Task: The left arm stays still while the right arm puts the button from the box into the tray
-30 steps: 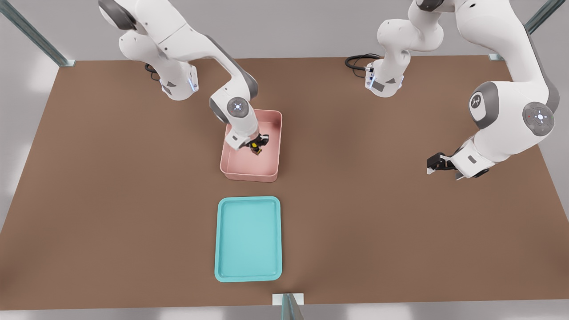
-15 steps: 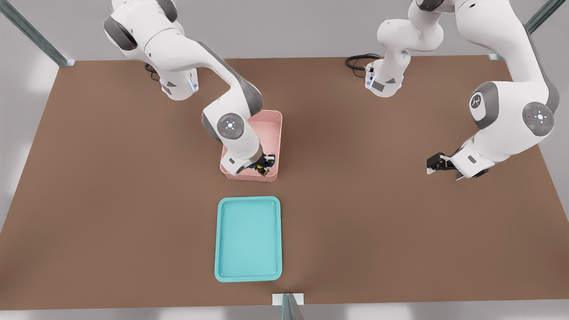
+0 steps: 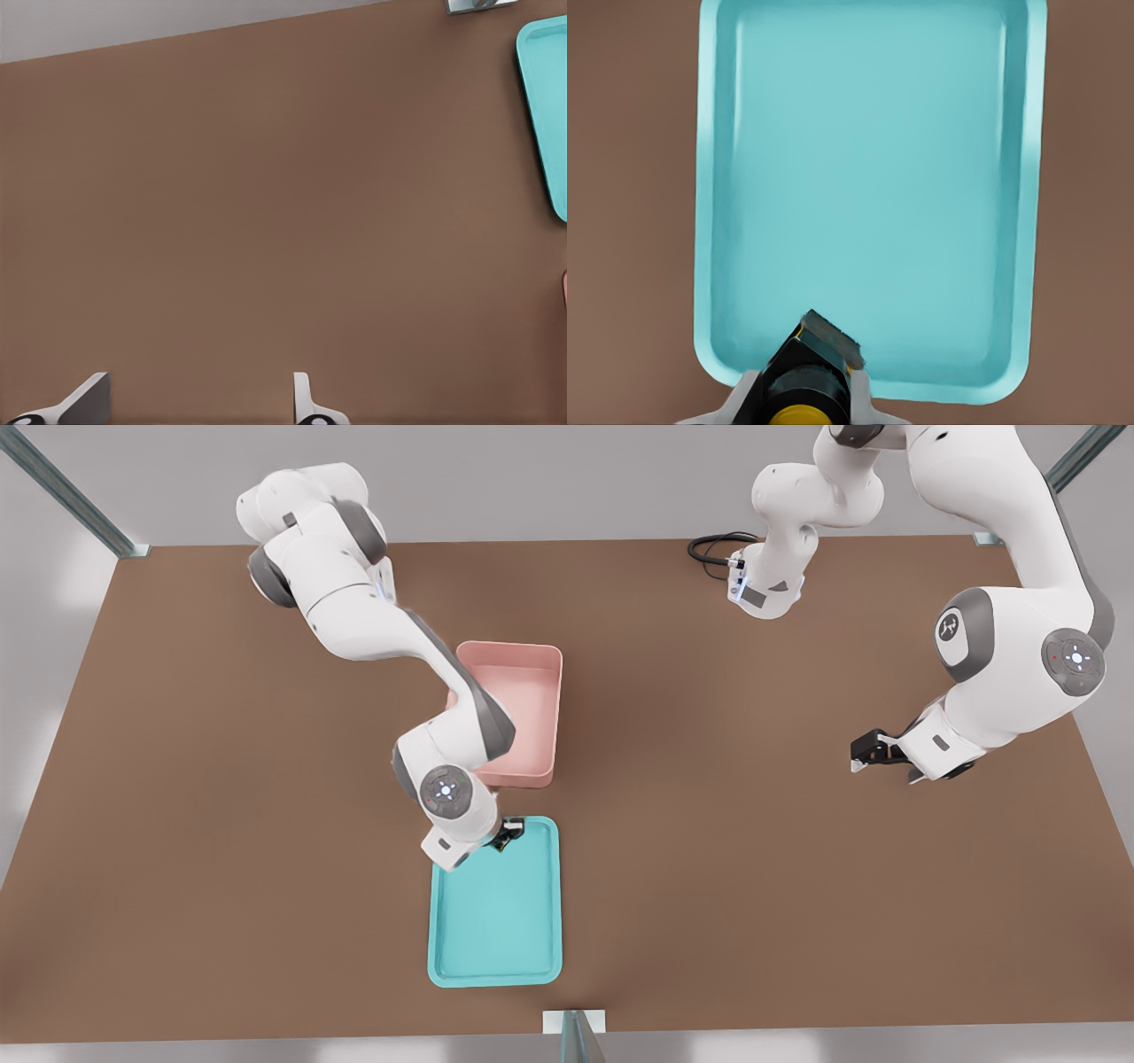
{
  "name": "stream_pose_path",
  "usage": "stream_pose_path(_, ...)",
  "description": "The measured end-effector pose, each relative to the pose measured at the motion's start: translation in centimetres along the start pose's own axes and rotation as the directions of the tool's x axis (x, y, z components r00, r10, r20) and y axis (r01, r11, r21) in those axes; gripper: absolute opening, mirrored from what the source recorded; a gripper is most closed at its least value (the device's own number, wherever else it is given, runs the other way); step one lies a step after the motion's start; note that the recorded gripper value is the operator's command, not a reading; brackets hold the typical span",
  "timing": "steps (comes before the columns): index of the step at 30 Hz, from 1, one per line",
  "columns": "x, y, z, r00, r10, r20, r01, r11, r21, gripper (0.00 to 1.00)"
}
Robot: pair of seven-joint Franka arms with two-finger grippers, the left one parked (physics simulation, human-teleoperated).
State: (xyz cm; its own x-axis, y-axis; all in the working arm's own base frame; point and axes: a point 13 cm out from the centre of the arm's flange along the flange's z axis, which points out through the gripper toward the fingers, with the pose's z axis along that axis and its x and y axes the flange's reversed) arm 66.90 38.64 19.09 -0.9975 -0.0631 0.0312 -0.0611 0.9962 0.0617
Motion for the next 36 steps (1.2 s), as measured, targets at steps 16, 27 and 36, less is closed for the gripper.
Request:
stream_pose_path(16,-3.0,0.4,-8.5,0.970,-0.171,0.173,0.172,0.985,0.008,1.00)
stream_pose_path(27,13.5,-34.4,-26.0,0.968,0.232,-0.098,-0.224,0.971,0.089,1.00)
stream_pose_path(36,11.5,-30.5,-23.6,0.983,0.114,-0.146,-0.100,0.990,0.098,1.00)
